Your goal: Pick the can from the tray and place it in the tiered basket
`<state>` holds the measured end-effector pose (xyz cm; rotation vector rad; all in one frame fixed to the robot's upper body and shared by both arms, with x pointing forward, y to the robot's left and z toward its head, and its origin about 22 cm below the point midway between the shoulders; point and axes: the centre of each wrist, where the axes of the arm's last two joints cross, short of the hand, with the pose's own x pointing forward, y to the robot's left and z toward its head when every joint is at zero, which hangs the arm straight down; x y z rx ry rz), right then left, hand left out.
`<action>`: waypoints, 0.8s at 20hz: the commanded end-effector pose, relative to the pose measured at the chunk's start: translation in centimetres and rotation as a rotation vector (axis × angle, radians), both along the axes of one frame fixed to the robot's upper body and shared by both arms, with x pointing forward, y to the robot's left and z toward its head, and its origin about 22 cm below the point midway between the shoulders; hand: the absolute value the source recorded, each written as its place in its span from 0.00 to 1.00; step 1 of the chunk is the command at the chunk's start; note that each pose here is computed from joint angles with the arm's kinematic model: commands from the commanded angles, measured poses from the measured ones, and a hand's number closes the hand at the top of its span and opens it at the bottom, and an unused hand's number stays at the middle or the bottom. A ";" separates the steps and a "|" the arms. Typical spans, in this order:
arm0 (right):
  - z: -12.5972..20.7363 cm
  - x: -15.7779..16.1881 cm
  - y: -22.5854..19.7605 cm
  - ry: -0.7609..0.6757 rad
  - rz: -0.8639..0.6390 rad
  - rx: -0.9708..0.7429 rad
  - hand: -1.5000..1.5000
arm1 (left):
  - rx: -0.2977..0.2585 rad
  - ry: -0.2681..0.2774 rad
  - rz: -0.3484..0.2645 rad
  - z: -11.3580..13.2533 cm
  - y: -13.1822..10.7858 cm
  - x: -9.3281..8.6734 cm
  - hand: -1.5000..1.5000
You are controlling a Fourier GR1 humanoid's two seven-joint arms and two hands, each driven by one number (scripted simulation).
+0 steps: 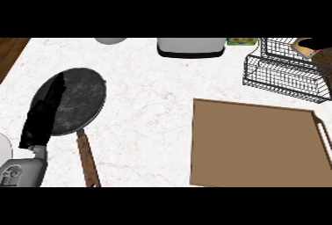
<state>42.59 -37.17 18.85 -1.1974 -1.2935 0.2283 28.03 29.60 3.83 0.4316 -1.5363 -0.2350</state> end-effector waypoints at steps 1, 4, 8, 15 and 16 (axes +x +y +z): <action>2.8 -1.1 -1.0 -0.117 -0.024 0.020 0.00 | 0.008 0.009 0.021 -0.1 0.7 0.6 0.50; 4.4 -2.5 -3.2 -0.136 -0.097 0.031 0.00 | -0.015 0.014 -0.002 -0.8 -0.5 -0.4 0.50; 5.5 -5.8 -6.9 -0.087 -0.149 0.145 0.00 | -0.001 0.005 0.037 -0.5 1.8 -1.9 0.50; 6.6 -13.4 -11.5 -0.076 -0.141 0.236 0.00 | -0.010 0.018 0.047 -2.2 2.0 -1.8 0.50; 5.2 -15.0 -12.6 -0.078 -0.134 0.232 0.00 | 0.004 0.011 0.058 -1.8 1.0 -1.8 0.50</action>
